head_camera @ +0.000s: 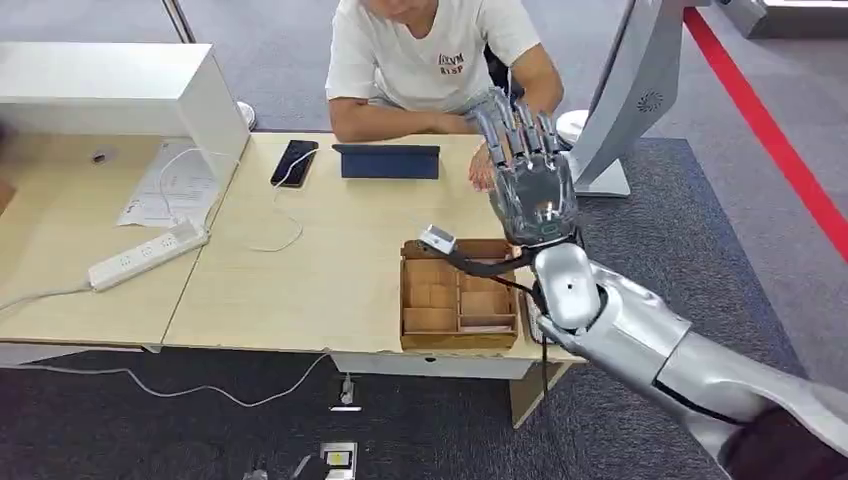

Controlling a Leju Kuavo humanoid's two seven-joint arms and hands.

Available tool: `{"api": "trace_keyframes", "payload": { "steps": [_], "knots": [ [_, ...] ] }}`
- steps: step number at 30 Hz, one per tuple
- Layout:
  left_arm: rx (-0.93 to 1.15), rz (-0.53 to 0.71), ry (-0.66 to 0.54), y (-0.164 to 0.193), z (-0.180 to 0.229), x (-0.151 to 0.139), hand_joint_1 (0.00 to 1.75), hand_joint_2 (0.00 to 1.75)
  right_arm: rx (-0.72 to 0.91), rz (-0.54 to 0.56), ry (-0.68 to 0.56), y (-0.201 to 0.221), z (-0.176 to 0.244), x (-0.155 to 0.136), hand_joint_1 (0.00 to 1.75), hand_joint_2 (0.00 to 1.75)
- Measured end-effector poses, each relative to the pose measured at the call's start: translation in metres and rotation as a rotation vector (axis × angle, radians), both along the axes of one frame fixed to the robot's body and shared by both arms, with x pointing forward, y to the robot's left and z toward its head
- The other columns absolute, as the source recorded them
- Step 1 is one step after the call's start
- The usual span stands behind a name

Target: Pass the card to the sensor for recognition and then transmit it.

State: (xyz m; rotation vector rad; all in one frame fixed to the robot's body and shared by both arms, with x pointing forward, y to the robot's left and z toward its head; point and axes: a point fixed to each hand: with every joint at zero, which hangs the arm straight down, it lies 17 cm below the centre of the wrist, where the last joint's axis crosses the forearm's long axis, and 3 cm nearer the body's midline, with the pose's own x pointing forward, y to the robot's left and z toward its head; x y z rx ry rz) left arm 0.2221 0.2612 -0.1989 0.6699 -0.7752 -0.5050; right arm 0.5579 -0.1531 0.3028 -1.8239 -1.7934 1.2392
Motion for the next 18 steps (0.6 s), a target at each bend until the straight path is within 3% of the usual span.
{"api": "trace_keyframes", "payload": {
  "steps": [5, 10, 14, 18],
  "knots": [
    [0.005, 0.034, -0.009, 0.014, -0.003, -0.019, 0.0, 0.0, 0.14, -0.089, 0.05, -0.092, -0.055, -0.037, 0.0, 1.75],
    [0.007, 0.121, 0.014, 0.026, -0.007, -0.034, 0.0, 0.0, 0.289, -0.264, 0.123, -0.182, -0.1, -0.079, 0.0, 1.75],
    [0.005, 0.176, 0.033, 0.03, -0.009, -0.042, 0.0, 0.0, 0.4, -0.364, 0.155, -0.235, -0.114, -0.104, 0.0, 1.75],
    [0.021, 0.207, 0.053, 0.038, -0.011, -0.052, 0.0, 0.0, 0.458, -0.366, 0.188, -0.266, -0.126, -0.12, 0.0, 1.75]
  ]
}}
